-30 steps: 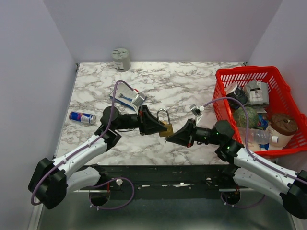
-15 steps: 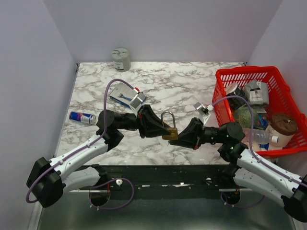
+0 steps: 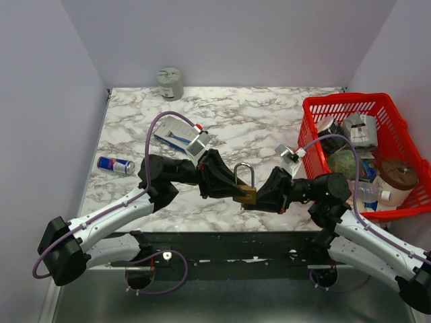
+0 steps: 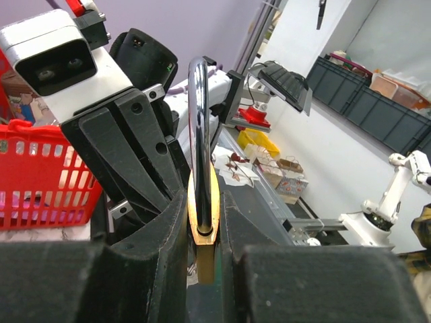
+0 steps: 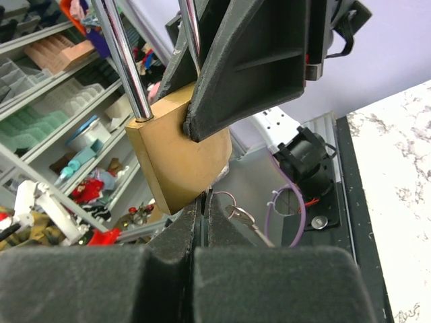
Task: Unlock with the key
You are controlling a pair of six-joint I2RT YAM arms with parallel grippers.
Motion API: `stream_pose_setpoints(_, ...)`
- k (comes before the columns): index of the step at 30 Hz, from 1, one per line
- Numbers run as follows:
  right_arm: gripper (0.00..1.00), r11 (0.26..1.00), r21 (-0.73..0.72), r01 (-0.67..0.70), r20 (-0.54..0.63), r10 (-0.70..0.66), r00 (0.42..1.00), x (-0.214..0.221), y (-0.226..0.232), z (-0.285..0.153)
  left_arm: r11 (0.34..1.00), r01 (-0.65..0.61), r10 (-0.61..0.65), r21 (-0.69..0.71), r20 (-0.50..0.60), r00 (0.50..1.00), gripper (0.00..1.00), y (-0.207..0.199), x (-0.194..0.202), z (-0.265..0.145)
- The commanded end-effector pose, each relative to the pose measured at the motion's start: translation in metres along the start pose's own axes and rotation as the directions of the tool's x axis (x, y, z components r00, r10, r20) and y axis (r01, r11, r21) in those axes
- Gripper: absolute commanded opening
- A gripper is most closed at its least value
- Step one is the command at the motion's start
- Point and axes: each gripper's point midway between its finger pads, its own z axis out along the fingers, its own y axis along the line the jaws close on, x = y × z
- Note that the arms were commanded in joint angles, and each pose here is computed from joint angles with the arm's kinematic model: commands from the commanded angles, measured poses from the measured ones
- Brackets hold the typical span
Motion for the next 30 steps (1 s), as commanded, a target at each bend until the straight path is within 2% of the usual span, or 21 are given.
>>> stream_pose_setpoints(1, 0.01, 0.982, -0.027, 0.189, 0.301, -0.172, 0.938, -0.086, 0.042, 0.006, 0.981, 0.141, -0.104, 0.137, -0.249, 0.963, 0.0, -0.023, 0.062, -0.001)
stream_pose_setpoints(10, 0.01, 0.979, -0.034, 0.203, 0.305, -0.184, 0.935, -0.086, 0.045, 0.005, 0.974, 0.146, -0.099, 0.172, -0.252, 0.963, 0.0, -0.03, 0.066, 0.01)
stream_pose_setpoints(13, 0.01, 0.979, 0.018, 0.204, 0.287, -0.201, 0.937, -0.084, 0.033, 0.006, 0.978, 0.142, -0.104, 0.152, -0.232, 0.967, 0.0, -0.027, 0.065, 0.01)
stream_pose_setpoints(15, 0.01, 0.968, 0.09, 0.235, 0.286, -0.251, 0.925, -0.087, 0.023, 0.004, 0.991, 0.1, -0.081, 0.089, -0.193, 0.978, 0.0, -0.013, 0.06, 0.01)
stream_pose_setpoints(18, 0.01, 0.947, 0.217, 0.235, 0.252, -0.287, 0.924, -0.082, 0.0, -0.003, 0.993, 0.079, -0.09, -0.083, -0.146, 0.985, 0.0, 0.016, 0.051, 0.002)
stream_pose_setpoints(21, 0.11, 0.921, 0.322, 0.22, 0.206, -0.295, 0.933, -0.074, -0.021, -0.011, 0.974, 0.073, -0.098, -0.215, -0.107, 0.989, 0.0, 0.04, 0.042, -0.015)
stream_pose_setpoints(22, 0.22, 0.914, 0.352, 0.199, 0.182, -0.276, 0.944, -0.067, -0.03, -0.014, 0.964, 0.094, -0.119, -0.25, -0.089, 0.989, 0.0, 0.046, 0.039, -0.02)
stream_pose_setpoints(23, 0.24, 0.906, 0.376, 0.193, 0.179, -0.276, 0.944, -0.065, -0.035, -0.017, 0.951, 0.101, -0.126, -0.291, -0.07, 0.99, 0.0, 0.057, 0.035, -0.03)
stream_pose_setpoints(26, 0.27, 0.887, 0.423, 0.185, 0.157, -0.273, 0.949, -0.057, -0.045, -0.024, 0.935, 0.118, -0.147, -0.334, -0.062, 0.987, 0.0, 0.069, 0.035, -0.042)
stream_pose_setpoints(30, 0.44, 0.872, 0.452, 0.19, 0.135, -0.277, 0.951, -0.052, -0.051, -0.03, 0.928, 0.112, -0.144, -0.355, -0.065, 0.987, 0.0, 0.076, 0.034, -0.048)
